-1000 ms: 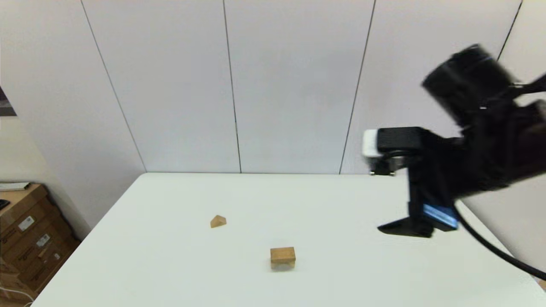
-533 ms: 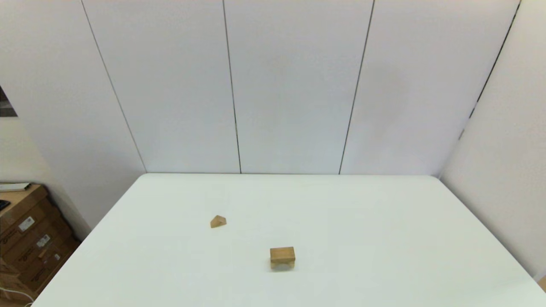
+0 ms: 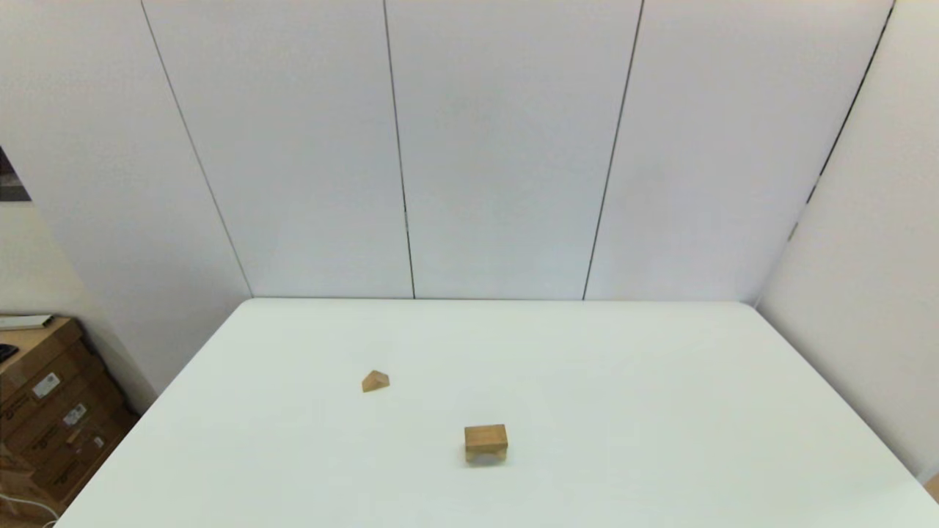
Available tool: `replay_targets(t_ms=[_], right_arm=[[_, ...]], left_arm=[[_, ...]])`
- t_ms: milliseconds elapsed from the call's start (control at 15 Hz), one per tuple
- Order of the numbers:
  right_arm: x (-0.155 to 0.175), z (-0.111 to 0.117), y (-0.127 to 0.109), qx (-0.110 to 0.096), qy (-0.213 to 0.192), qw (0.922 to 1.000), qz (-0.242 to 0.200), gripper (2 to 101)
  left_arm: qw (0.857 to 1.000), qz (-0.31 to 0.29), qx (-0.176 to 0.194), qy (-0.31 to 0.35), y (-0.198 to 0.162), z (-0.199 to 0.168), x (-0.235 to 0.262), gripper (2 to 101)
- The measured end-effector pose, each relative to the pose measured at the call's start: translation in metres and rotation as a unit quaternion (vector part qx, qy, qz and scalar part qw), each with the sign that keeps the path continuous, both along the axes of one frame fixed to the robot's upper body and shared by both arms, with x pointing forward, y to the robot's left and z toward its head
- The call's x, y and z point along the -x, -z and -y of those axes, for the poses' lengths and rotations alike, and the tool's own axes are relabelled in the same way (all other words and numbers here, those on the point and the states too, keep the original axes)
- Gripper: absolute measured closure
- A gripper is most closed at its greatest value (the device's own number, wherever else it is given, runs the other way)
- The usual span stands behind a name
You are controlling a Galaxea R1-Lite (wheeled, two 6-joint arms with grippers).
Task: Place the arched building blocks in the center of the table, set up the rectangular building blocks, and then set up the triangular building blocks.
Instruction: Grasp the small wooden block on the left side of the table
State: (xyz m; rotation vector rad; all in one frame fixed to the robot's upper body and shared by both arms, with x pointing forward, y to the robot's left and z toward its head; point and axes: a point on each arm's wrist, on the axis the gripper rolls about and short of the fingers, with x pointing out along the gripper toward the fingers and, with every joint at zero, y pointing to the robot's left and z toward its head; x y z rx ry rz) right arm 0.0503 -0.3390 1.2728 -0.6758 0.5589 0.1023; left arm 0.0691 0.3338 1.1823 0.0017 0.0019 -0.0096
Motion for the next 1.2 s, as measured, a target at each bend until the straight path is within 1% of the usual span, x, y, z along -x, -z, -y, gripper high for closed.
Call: replay_targets(t_ms=[133, 200, 333, 400, 600, 667, 800, 933, 1000, 1067, 1133, 1200], right_arm=[[0.008, -0.002, 0.01, -0.011, 0.025, 0.9995, 0.016, 5.2], [0.01, -0.002, 0.013, -0.025, 0.039, 0.9986, 0.024, 5.2], [0.012, -0.002, 0.013, -0.063, 0.062, 0.9949, 0.048, 5.2], [0.011, -0.002, 0.015, -0.067, 0.063, 0.9941, 0.058, 5.2], [0.002, -0.001, 0.037, -0.064, 0.061, 0.9935, 0.072, 5.2], [-0.001, -0.001, 0.045, -0.065, 0.059, 0.9926, 0.084, 5.2], [-0.006, 0.0, 0.056, -0.067, 0.05, 0.9889, 0.123, 5.2], [-0.012, 0.0, 0.067, -0.078, 0.048, 0.9823, 0.163, 5.2], [-0.014, 0.0, 0.071, -0.096, 0.05, 0.976, 0.189, 5.1], [-0.016, -0.001, 0.073, -0.126, 0.047, 0.9671, 0.216, 5.0], [-0.016, -0.002, 0.076, -0.157, 0.034, 0.9593, 0.232, 5.0], [-0.015, -0.002, 0.078, -0.188, 0.022, 0.9523, 0.239, 5.0]], left_arm=[[1.0, 0.0, 0.0, 0.0, 0.0, 0.0, 0.0, 5.4], [1.0, 0.0, 0.0, 0.0, 0.0, 0.0, 0.0, 5.4], [1.0, 0.0, 0.0, 0.0, 0.0, 0.0, 0.0, 5.4], [1.0, 0.0, 0.0, 0.0, 0.0, 0.0, 0.0, 5.4], [1.0, 0.0, 0.0, 0.0, 0.0, 0.0, 0.0, 5.4], [1.0, 0.0, 0.0, 0.0, 0.0, 0.0, 0.0, 5.4], [1.0, 0.0, 0.0, 0.0, 0.0, 0.0, 0.0, 5.4], [1.0, 0.0, 0.0, 0.0, 0.0, 0.0, 0.0, 5.4], [1.0, 0.0, 0.0, 0.0, 0.0, 0.0, 0.0, 5.4], [1.0, 0.0, 0.0, 0.0, 0.0, 0.0, 0.0, 5.4], [1.0, 0.0, 0.0, 0.0, 0.0, 0.0, 0.0, 5.4], [1.0, 0.0, 0.0, 0.0, 0.0, 0.0, 0.0, 5.4]])
